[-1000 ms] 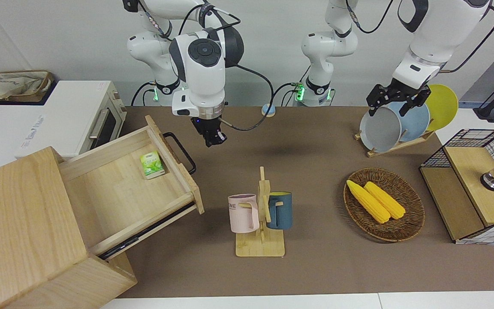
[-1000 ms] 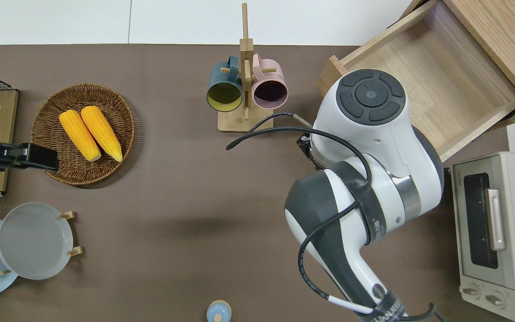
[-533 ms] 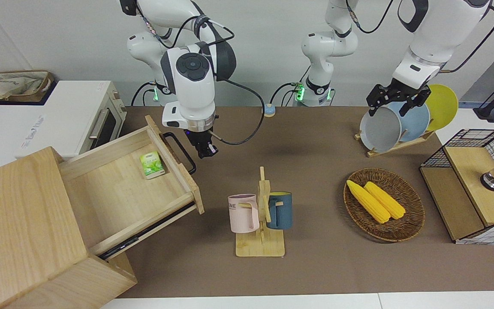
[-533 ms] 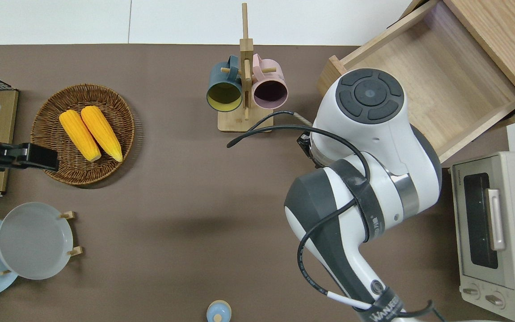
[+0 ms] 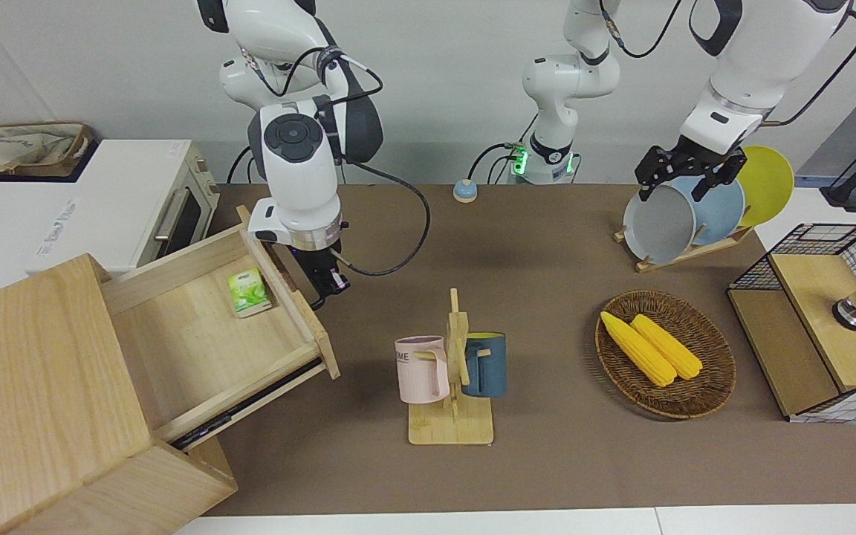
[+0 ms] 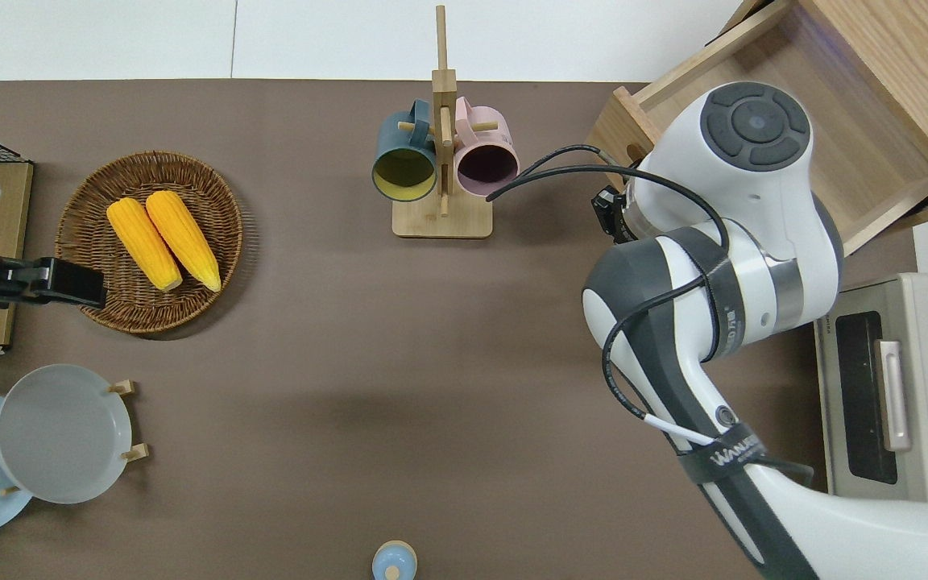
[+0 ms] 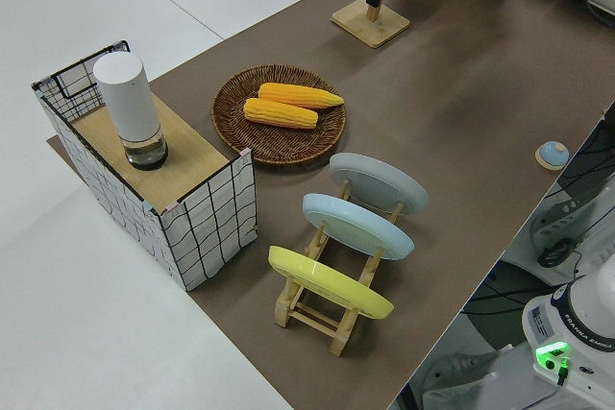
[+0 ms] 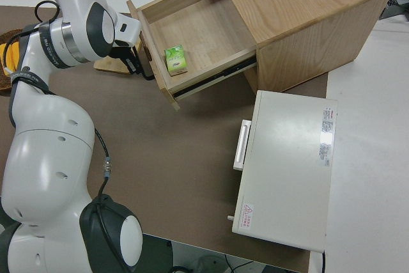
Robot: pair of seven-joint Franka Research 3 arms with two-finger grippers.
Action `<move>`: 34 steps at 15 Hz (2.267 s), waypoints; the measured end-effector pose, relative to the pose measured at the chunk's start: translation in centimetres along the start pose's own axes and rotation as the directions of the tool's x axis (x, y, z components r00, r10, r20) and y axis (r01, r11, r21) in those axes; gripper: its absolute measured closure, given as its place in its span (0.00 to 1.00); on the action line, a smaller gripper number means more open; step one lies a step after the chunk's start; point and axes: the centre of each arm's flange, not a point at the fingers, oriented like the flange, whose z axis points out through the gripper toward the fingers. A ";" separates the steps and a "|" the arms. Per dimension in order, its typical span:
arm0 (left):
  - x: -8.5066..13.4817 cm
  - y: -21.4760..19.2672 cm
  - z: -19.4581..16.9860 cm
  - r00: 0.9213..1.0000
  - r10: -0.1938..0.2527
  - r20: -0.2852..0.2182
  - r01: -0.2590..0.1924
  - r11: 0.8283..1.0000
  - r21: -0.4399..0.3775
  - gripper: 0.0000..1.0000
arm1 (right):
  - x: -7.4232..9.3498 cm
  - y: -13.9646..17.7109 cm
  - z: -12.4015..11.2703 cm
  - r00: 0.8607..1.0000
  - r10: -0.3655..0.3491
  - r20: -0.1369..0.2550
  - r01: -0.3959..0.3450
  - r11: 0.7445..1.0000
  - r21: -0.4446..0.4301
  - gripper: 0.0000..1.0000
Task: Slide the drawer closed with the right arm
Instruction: 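Push the wooden drawer away from the robot with the right arm, then push the drawer fully shut with the right gripper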
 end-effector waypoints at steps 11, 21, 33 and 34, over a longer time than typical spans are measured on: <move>0.0 0.0 0.0 1.000 0.000 0.000 0.000 1.000 0.000 0.00 | 8.7 2.7 0.6 0.999 0.033 -0.021 -0.032 0.999 0.041 0.99; 0.0 0.0 0.0 1.000 0.000 0.000 0.000 1.000 0.000 0.00 | 13.6 5.7 0.8 0.999 -0.028 -0.021 0.029 0.999 0.046 0.99; 0.0 0.0 0.0 1.000 0.000 0.000 0.000 1.000 0.000 0.00 | 18.3 9.0 0.4 0.996 -0.086 -0.032 0.088 0.994 0.058 0.99; 0.0 0.0 0.0 1.000 0.000 0.000 0.000 1.000 0.000 0.00 | 18.8 9.5 0.4 0.995 -0.095 -0.032 0.097 0.994 0.059 0.99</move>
